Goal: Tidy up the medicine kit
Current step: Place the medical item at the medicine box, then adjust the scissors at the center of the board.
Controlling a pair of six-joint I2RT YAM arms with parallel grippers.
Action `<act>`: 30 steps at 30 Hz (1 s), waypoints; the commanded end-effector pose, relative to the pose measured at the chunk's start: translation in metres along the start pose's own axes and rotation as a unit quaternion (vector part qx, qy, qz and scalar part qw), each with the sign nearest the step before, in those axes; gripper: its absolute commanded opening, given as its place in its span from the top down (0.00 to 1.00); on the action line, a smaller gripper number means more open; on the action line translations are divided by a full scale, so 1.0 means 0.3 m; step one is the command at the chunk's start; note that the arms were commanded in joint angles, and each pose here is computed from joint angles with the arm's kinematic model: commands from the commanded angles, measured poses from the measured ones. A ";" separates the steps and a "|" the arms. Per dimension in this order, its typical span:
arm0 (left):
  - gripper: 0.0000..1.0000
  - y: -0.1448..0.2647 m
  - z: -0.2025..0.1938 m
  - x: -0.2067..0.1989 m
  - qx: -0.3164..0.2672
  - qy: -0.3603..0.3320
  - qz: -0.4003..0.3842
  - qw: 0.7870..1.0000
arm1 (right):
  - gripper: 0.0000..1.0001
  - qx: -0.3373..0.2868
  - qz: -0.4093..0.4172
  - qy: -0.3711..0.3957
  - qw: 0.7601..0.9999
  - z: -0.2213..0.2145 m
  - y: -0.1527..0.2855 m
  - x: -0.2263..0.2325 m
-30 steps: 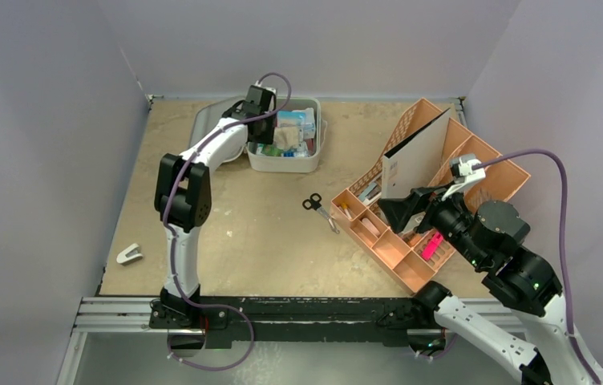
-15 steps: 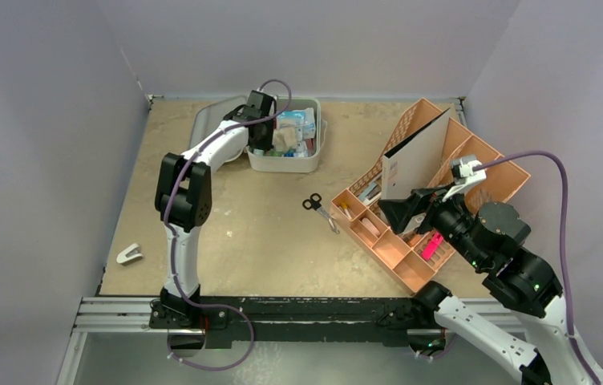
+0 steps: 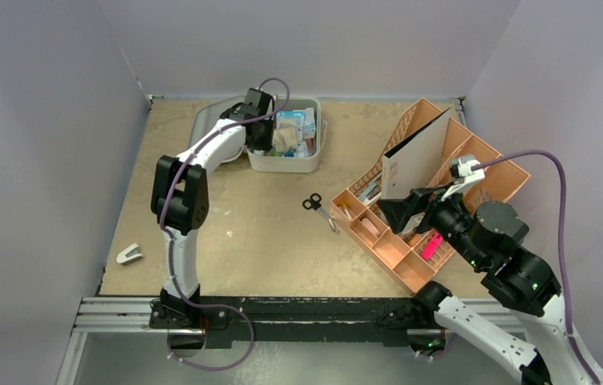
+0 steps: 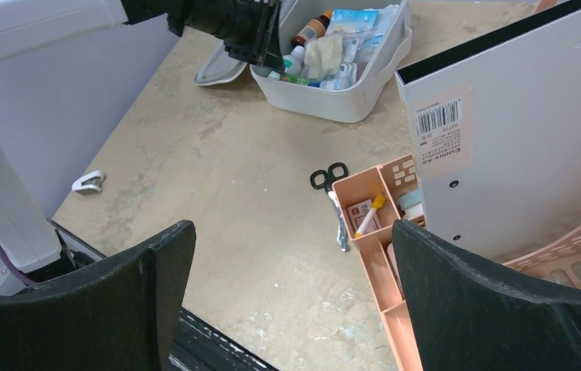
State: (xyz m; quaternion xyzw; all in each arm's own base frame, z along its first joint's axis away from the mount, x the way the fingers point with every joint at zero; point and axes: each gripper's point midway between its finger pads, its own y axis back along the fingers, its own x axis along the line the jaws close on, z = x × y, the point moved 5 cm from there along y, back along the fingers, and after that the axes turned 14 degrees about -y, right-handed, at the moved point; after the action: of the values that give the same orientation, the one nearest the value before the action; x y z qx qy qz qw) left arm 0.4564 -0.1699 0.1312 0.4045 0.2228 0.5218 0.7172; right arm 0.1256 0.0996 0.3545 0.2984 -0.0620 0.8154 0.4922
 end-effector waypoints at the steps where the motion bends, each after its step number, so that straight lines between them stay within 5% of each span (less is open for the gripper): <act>1: 0.72 0.239 0.164 0.022 -0.097 0.014 -0.011 0.995 | 0.01 0.001 -0.001 -0.012 1.000 0.006 -0.030 0.014; 12: 0.41 0.510 0.154 0.003 -0.160 0.010 -0.103 0.982 | 0.03 0.131 -0.043 -0.032 0.990 -0.099 -0.173 0.024; 19: 0.24 0.611 0.013 0.047 -0.171 0.048 -0.178 0.968 | 0.19 0.209 -0.053 -0.029 0.976 -0.203 -0.323 0.030; 30: 0.15 0.626 -0.383 0.034 -0.117 0.092 -0.183 0.972 | 0.55 0.261 -0.066 0.111 0.957 -0.317 -0.615 0.047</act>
State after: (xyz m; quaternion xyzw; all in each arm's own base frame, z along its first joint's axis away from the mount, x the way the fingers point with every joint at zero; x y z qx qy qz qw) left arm 0.2917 -0.0997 0.2254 0.2356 0.2910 0.4434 0.8144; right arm 0.2074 0.2242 0.2333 0.3895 0.2455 0.7614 0.4563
